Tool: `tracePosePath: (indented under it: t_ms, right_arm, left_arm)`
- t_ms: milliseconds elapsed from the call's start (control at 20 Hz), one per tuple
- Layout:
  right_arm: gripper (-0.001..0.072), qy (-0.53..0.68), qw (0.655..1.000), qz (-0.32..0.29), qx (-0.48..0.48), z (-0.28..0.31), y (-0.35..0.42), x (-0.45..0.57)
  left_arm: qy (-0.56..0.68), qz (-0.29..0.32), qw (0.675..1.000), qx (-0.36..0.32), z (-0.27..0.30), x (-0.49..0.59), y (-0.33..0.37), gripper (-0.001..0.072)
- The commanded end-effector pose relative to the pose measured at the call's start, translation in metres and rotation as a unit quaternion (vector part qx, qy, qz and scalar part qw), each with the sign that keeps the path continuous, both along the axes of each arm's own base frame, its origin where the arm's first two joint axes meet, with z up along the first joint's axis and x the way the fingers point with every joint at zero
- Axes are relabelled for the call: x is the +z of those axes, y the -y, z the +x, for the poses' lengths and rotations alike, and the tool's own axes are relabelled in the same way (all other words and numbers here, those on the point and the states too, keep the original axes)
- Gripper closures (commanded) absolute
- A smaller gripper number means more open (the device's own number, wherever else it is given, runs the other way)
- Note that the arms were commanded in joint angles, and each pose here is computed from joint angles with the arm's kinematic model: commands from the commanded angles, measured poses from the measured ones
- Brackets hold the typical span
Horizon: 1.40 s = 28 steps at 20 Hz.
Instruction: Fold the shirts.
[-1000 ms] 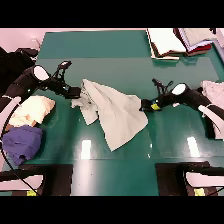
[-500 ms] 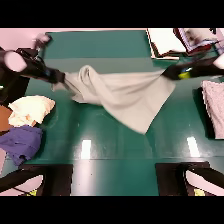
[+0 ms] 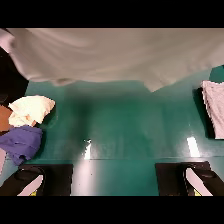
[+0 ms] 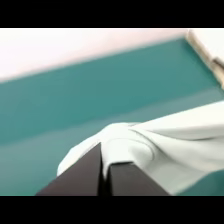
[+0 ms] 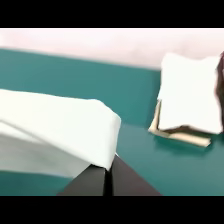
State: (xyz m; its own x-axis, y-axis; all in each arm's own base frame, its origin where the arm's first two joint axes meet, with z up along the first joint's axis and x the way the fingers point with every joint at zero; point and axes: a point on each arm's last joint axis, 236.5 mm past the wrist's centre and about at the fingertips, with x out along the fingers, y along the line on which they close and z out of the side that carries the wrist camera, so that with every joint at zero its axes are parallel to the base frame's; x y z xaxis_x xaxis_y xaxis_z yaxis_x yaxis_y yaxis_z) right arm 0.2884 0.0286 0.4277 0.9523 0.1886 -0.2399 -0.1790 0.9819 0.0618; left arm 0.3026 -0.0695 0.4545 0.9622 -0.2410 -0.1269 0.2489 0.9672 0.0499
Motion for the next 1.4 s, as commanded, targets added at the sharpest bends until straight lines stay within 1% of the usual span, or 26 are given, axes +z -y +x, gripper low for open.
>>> tracePosePath:
  t_ms: [0, 100, 150, 250, 350, 450, 600, 650, 800, 850, 900, 950, 1050, 1200, 1250, 1300, 1350]
  right_arm:
    - [0.0698, 0.062, 0.996, -0.028, -0.056, -0.037, 0.019, 0.049]
    - [0.0698, 0.043, 0.996, -0.034, -0.067, -0.030, 0.029, 0.048]
    - [0.0698, 0.023, 0.997, -0.032, -0.060, -0.020, 0.030, 0.041]
    - [0.0698, -0.032, 0.999, -0.020, -0.031, 0.012, 0.029, 0.015]
    - [0.0698, -0.098, 0.995, -0.009, 0.000, 0.056, 0.024, -0.031]
    - [0.0698, -0.193, 0.981, -0.010, 0.016, 0.099, 0.017, -0.102]
    - [0.0698, -0.330, 0.943, -0.029, 0.008, 0.141, 0.015, -0.218]
    - [0.0698, -0.363, 0.931, -0.036, 0.010, 0.152, 0.014, -0.253]
    - [0.0697, -0.410, 0.912, -0.016, 0.008, 0.182, 0.008, -0.317]
    - [0.0690, -0.416, 0.909, -0.009, 0.003, 0.190, 0.008, -0.326]
    - [0.0492, -0.419, 0.908, -0.007, 0.001, 0.198, 0.009, -0.330]
    - [0.0274, -0.419, 0.908, 0.000, -0.005, 0.204, 0.012, -0.328]
    - [0.0268, -0.418, 0.908, -0.001, -0.004, 0.206, 0.014, -0.316]
    - [0.0273, -0.435, 0.900, -0.003, 0.015, 0.181, 0.010, -0.309]
    - [0.0289, -0.438, 0.898, 0.014, 0.034, 0.171, 0.002, -0.310]
    - [0.0331, -0.442, 0.894, 0.038, 0.059, 0.159, -0.010, -0.312]
    - [0.0330, -0.447, 0.889, 0.065, 0.078, 0.146, -0.020, -0.314]
  left_arm:
    - [0.093, -0.033, 0.995, -0.029, -0.066, 0.068, 0.003, 0.0679]
    - [0.099, -0.036, 0.993, -0.060, -0.071, 0.071, 0.017, 0.0679]
    - [0.081, -0.037, 0.994, -0.067, -0.060, 0.062, 0.022, 0.0679]
    - [0.016, -0.028, 0.997, -0.069, -0.021, 0.024, 0.030, 0.0678]
    - [-0.079, -0.015, 0.994, -0.069, 0.028, -0.040, 0.039, 0.0678]
    - [-0.193, -0.001, 0.979, -0.068, 0.073, -0.126, 0.047, 0.0678]
    - [-0.339, 0.023, 0.938, -0.066, 0.117, -0.262, 0.054, 0.0677]
    - [-0.371, 0.026, 0.926, -0.064, 0.127, -0.300, 0.055, 0.0677]
    - [-0.429, 0.030, 0.901, -0.051, 0.154, -0.384, 0.056, 0.0677]
    - [-0.435, 0.030, 0.899, -0.047, 0.162, -0.398, 0.056, 0.0632]
    - [-0.435, 0.023, 0.899, -0.041, 0.168, -0.404, 0.056, 0.0283]
    - [-0.432, 0.013, 0.901, -0.031, 0.173, -0.404, 0.053, 0.0107]
    - [-0.442, 0.003, 0.897, -0.015, 0.174, -0.393, 0.033, 0.0108]
    - [-0.503, -0.018, 0.864, 0.015, 0.141, -0.389, -0.016, 0.0107]
    - [-0.515, -0.034, 0.856, 0.023, 0.130, -0.394, -0.027, 0.0108]
    - [-0.526, -0.054, 0.848, 0.033, 0.115, -0.403, -0.037, 0.0108]
    - [-0.538, -0.068, 0.840, 0.037, 0.098, -0.415, -0.041, 0.0108]
